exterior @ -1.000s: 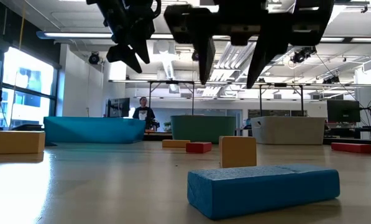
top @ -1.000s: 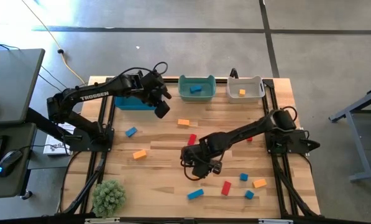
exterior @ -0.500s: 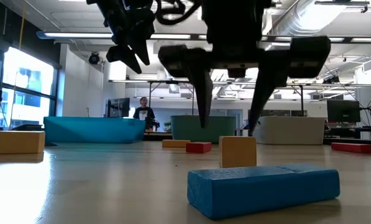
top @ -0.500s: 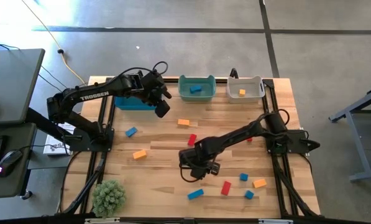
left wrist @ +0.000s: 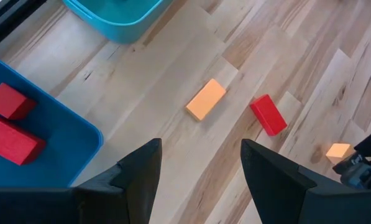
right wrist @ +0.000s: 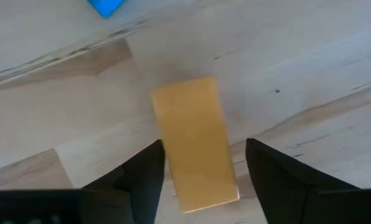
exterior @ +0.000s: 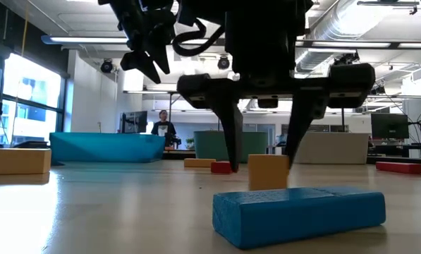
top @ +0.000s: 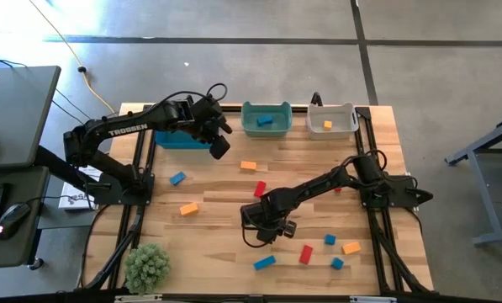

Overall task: Sort & place blocks by color
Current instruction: Put the yellow block into the gray bin

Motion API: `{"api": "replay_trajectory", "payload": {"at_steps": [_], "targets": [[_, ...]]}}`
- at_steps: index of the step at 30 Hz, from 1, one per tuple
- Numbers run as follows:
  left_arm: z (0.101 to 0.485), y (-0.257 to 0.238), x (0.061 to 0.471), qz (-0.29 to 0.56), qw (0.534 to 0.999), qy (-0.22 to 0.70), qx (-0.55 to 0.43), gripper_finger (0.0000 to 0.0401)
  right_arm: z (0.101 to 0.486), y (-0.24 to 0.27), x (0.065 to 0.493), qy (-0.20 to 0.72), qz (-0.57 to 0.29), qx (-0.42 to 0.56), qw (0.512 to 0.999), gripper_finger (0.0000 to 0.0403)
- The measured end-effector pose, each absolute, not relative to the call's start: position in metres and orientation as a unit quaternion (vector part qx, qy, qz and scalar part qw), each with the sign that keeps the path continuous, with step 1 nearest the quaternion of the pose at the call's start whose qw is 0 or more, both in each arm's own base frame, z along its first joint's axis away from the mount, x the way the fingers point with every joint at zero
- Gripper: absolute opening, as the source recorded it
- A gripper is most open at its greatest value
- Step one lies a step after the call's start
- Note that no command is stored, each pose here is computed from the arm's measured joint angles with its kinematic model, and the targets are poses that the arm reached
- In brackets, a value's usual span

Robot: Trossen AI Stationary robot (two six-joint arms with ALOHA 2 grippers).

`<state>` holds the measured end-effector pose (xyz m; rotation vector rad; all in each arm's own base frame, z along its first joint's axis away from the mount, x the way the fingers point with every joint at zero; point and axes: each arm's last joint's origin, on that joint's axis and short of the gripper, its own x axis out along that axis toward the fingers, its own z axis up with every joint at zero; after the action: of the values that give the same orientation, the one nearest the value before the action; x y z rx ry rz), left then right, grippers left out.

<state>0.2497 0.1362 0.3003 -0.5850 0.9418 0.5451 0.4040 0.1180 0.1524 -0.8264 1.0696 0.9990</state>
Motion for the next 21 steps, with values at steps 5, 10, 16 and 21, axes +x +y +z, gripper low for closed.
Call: {"api": "replay_trajectory", "payload": {"at_steps": [5,10,16,21], "targets": [[0.300,0.136,0.250,0.257,0.815,0.442,-0.273,0.0209,0.151,0.118,0.403,0.478,0.443,-0.366,0.664,0.0128],[0.300,0.137,0.250,0.258,0.815,0.442,-0.273,0.0209,0.152,0.118,0.403,0.479,0.443,-0.365,0.664,0.0101],[0.300,0.137,0.250,0.258,0.815,0.441,-0.273,0.0209,0.154,0.111,0.405,0.522,0.391,-0.332,0.682,0.0101],[0.300,0.137,0.250,0.258,0.815,0.441,-0.273,0.0209,0.163,0.094,0.410,0.555,0.341,-0.306,0.694,0.0101]]}}
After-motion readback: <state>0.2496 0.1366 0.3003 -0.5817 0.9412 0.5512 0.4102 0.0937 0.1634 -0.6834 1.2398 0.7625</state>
